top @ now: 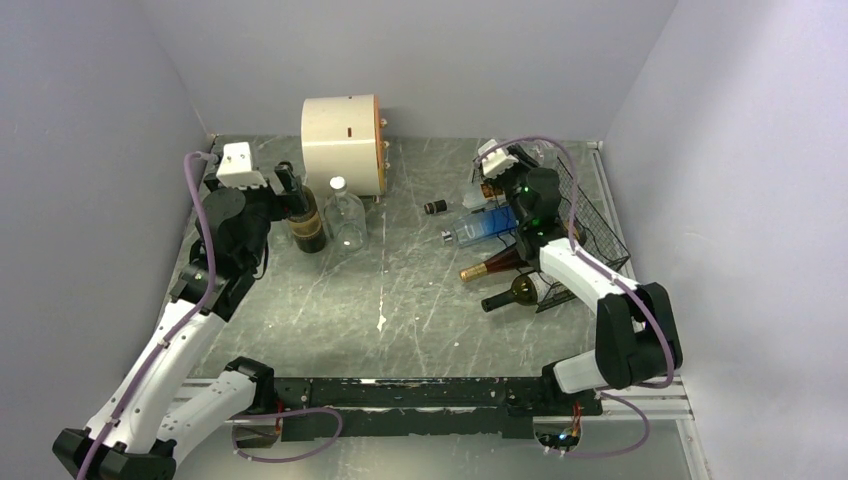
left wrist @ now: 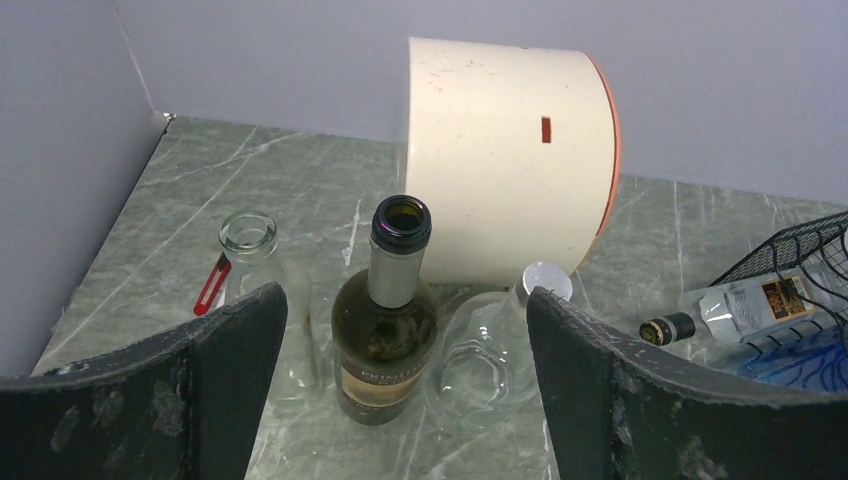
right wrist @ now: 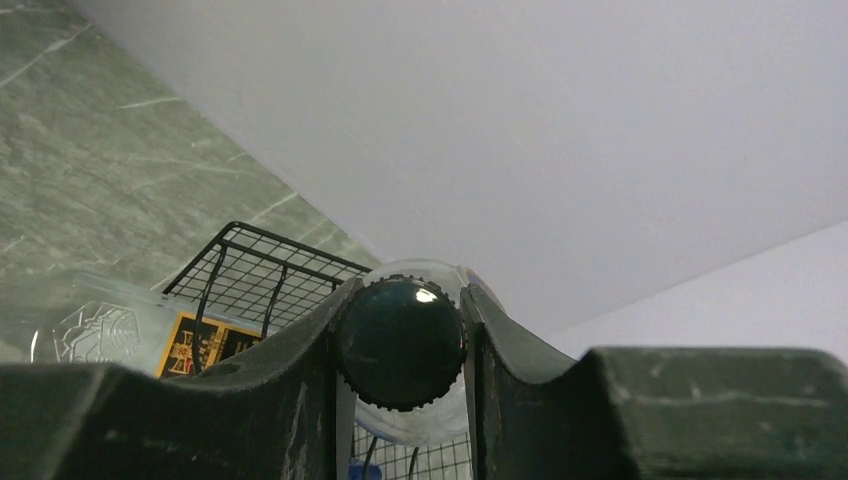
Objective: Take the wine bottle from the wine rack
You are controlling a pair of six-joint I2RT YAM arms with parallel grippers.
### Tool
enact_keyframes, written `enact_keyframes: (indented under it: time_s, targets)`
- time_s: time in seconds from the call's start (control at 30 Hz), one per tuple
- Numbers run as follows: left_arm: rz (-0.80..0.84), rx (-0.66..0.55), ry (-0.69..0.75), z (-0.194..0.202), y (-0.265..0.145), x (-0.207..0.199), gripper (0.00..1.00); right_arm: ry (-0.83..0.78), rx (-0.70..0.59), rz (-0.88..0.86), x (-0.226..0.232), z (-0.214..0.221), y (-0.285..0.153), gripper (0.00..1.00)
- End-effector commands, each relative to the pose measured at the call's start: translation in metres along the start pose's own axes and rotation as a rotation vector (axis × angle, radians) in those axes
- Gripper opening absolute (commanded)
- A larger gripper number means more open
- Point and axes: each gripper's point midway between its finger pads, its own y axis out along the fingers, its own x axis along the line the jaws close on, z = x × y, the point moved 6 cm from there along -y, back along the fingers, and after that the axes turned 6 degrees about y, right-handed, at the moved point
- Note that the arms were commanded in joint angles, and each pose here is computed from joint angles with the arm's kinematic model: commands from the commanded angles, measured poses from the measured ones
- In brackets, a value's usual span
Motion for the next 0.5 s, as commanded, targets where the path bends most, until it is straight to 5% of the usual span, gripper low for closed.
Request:
enact_keyframes:
  time_s: [0.0,0.47]
  targets:
    - [-0.006,-0.044,-0.018,-0.007,-0.001,0.002,0.93,0.081,-0.053,0.152,-0.041,-0.031,-0.008,0.00]
    - [0.006,-0.044,-0.023,-0.008,-0.001,0.000,0.93,0.083,-0.151,0.221,-0.073,-0.066,-0.032,0.00]
